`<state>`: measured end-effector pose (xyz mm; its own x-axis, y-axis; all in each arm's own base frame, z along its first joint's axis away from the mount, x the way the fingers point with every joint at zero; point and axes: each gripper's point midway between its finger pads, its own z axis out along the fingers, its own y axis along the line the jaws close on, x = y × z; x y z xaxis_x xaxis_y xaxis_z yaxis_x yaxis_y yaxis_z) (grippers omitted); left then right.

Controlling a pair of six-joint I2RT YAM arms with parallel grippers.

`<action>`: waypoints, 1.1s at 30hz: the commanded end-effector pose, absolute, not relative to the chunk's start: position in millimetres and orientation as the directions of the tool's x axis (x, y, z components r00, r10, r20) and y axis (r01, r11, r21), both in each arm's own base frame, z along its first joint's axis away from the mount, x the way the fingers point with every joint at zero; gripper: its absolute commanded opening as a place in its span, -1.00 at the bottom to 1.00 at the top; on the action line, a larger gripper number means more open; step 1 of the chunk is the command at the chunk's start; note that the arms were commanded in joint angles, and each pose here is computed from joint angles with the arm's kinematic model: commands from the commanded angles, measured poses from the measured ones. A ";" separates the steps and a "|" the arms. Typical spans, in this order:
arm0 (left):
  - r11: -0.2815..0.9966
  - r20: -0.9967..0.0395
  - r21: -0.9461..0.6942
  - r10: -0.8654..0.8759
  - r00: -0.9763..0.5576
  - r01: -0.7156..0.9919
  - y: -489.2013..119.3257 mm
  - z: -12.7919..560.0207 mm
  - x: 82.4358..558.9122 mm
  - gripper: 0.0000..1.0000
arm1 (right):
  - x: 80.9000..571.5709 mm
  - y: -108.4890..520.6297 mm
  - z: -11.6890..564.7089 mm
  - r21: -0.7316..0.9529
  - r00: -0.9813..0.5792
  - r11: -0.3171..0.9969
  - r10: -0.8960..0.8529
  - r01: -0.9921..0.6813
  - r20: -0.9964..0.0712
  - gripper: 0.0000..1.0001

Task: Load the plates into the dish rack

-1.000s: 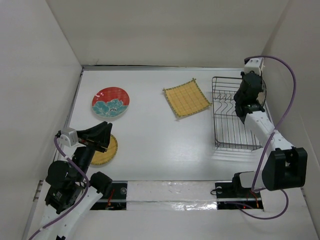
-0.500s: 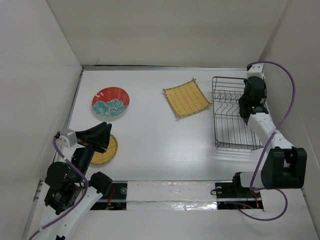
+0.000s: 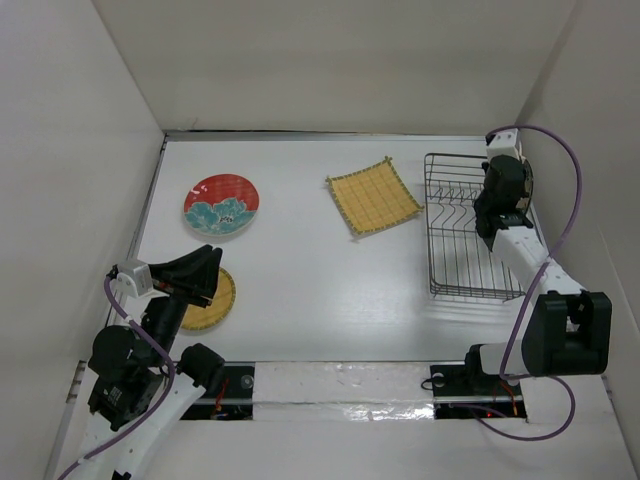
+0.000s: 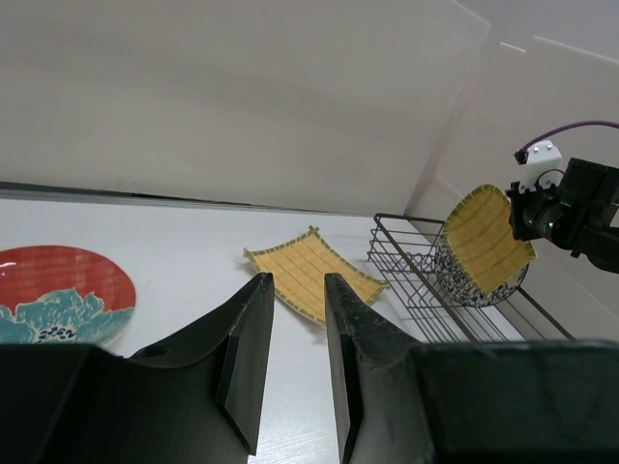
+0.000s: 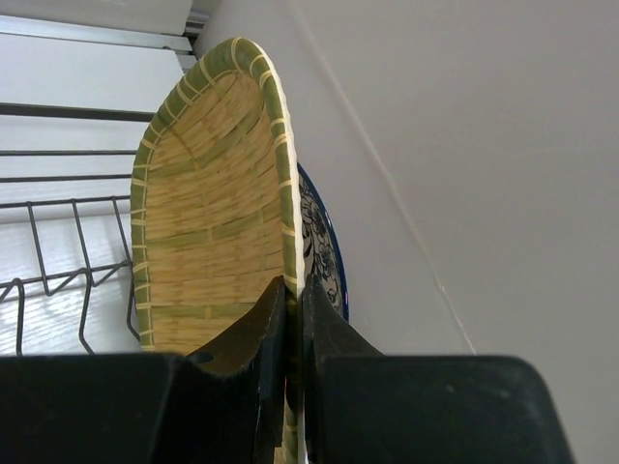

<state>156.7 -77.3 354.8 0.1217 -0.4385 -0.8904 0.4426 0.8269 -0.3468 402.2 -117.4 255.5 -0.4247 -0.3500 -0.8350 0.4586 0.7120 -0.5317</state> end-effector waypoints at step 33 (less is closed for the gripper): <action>0.811 -0.867 -0.359 -0.473 0.156 0.462 -73.9 366.8 150.2 -0.51 | 420.2 -95.7 239.5 -0.647 -0.470 0.658 -0.463 0.385 -0.751 -1.00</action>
